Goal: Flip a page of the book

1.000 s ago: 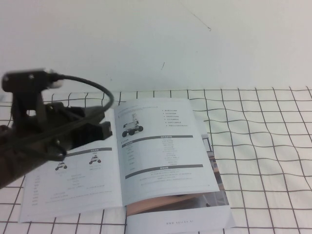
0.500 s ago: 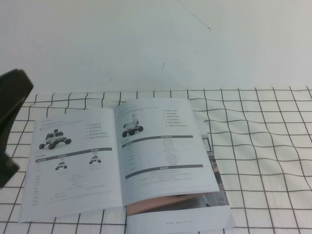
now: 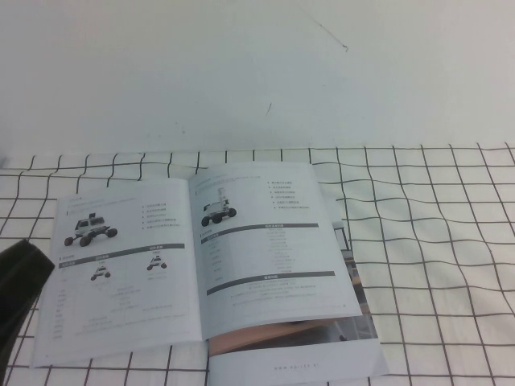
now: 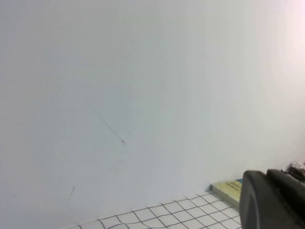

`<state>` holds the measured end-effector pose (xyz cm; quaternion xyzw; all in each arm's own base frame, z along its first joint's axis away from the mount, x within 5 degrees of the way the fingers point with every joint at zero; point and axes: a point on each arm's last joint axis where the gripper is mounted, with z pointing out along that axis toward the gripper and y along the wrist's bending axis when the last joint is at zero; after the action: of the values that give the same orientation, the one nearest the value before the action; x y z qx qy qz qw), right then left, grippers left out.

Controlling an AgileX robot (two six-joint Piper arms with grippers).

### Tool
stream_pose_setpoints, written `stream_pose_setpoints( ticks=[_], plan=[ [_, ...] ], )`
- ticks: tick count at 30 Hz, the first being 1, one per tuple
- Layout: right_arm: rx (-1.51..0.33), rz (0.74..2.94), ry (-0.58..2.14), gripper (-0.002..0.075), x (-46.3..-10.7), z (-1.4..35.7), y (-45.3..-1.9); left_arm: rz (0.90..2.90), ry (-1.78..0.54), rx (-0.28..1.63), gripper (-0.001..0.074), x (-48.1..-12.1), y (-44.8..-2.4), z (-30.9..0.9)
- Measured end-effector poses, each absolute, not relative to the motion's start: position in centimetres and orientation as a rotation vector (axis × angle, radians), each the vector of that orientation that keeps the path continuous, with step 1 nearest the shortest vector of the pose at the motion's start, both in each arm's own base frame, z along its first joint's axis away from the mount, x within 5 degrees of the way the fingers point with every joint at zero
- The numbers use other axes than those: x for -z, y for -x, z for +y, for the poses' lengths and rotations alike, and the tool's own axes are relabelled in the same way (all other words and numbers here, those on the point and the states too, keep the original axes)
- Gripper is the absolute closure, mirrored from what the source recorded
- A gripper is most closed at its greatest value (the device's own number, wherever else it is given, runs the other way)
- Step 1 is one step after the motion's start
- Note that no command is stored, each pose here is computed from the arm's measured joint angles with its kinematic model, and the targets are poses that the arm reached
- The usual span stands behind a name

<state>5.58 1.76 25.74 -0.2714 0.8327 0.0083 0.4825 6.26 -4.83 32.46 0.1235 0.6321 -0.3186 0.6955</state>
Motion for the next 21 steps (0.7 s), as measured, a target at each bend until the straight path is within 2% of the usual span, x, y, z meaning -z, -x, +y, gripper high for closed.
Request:
stream_pose_setpoints(
  ticks=[15,21],
  plan=[
    [-0.032,2.024,0.654,0.0727,-25.7,1.7,-5.4,1.389,-0.335,0.757,0.0738,-32.5,-5.6,-5.2],
    [-0.032,2.024,0.653,0.0727,-25.7,1.7,-5.4,1.335,-0.264,0.663,0.0738,-30.5,-4.2,-4.0]
  ],
)
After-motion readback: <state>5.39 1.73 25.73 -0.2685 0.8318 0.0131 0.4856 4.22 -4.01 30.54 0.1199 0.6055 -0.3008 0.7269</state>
